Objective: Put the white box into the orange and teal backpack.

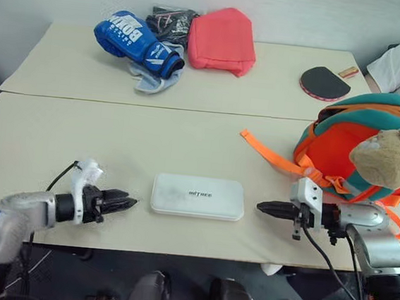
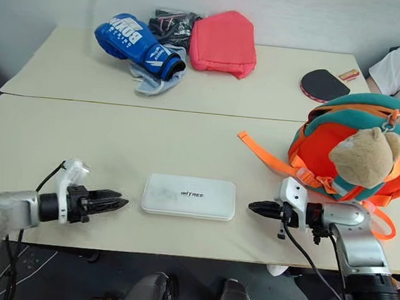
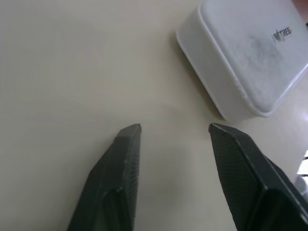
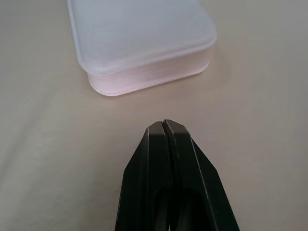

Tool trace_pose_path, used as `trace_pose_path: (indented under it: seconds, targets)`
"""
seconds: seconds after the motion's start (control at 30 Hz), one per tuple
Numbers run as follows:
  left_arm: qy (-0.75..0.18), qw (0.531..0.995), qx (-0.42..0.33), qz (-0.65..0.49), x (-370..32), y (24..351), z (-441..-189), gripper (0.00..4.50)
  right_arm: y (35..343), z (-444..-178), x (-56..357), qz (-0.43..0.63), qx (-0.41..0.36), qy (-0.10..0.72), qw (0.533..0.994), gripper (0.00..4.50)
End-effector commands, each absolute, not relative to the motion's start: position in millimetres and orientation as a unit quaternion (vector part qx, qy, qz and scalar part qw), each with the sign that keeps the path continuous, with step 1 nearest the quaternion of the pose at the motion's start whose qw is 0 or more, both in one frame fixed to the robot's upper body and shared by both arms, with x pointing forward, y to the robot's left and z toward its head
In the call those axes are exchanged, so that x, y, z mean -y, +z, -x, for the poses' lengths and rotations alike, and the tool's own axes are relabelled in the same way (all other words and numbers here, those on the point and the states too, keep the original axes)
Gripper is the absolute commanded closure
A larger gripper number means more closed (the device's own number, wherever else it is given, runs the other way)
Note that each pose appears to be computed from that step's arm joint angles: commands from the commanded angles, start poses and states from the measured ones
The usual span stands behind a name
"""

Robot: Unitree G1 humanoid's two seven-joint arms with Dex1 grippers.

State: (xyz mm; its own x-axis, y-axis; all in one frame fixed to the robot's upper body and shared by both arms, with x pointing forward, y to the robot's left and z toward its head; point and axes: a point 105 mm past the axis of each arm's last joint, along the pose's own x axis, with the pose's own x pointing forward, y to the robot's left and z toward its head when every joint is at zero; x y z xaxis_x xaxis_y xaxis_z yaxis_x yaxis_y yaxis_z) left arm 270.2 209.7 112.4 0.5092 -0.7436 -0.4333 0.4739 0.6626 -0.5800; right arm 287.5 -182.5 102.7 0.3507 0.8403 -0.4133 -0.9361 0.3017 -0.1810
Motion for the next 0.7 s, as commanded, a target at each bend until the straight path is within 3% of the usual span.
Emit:
trace_pose_path:
  seconds: [0.03, 0.13, 0.17, 0.63, 0.7]
  targets:
    - [-0.343, 0.806, -0.398, 0.270, -204, 109, -274, 0.90, 108, -292, 176, 0.206, -0.102, 0.565, 0.792, 4.50]
    - [-0.330, 0.803, -0.407, 0.286, -193, 106, -292, 0.06, 107, -299, 169, 0.208, -0.095, 0.572, 0.788, 4.50]
    - [-0.334, 0.794, -0.423, 0.281, -188, 102, -292, 0.02, 106, -301, 166, 0.209, -0.093, 0.575, 0.786, 4.50]
    - [-0.413, 0.688, -0.446, 0.396, -129, 109, -293, 0.02, 104, -314, 123, 0.203, -0.062, 0.618, 0.757, 4.50]
    - [-0.409, 0.685, -0.441, 0.411, -128, 112, -294, 0.40, 102, -314, 122, 0.201, -0.063, 0.618, 0.757, 4.50]
